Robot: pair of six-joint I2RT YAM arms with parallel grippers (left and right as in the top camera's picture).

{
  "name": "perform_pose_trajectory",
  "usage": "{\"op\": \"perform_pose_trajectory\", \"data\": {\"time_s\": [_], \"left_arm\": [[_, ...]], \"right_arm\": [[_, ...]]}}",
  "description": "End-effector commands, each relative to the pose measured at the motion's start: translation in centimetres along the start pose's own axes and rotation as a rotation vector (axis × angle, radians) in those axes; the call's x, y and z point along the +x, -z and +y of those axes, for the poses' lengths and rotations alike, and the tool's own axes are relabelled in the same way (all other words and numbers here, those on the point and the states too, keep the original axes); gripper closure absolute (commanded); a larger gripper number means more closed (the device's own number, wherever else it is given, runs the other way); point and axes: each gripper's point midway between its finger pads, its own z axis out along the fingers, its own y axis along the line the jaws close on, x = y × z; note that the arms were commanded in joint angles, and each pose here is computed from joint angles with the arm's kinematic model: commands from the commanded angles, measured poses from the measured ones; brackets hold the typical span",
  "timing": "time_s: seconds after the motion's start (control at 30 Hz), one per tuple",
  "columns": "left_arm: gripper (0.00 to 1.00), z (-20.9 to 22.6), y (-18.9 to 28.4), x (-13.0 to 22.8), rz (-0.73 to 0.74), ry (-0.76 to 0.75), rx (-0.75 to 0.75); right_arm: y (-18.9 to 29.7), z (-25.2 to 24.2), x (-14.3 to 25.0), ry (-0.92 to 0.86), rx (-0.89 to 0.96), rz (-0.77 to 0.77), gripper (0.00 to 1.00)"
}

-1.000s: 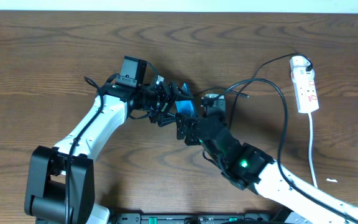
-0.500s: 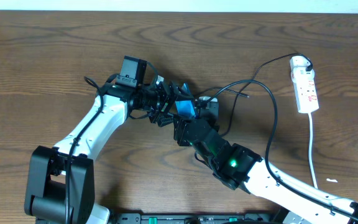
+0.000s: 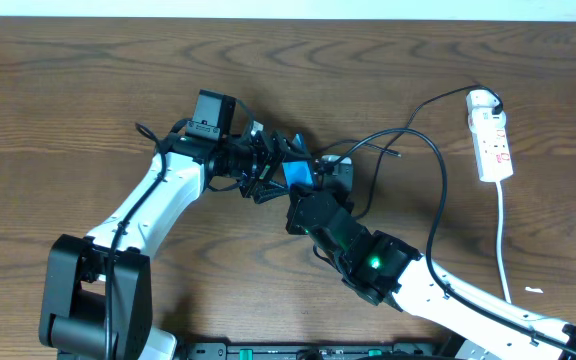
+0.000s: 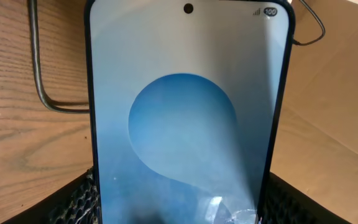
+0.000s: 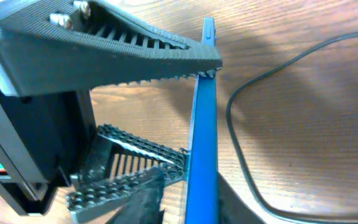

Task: Plug charger to phone and switch on socket
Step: 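Grasp the phone's edge with the right gripper, release the left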

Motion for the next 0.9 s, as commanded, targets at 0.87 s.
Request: {"op": "perform_pose_trajectory", "data": {"time_s": [0.87], "left_arm": [[0.02,-1.19,0.86,0.33,0.001,-0.019,0.038]], "right_arm": [[0.0,0.48,-0.49,-0.001,-0.003,-0.018,0.99]]}}
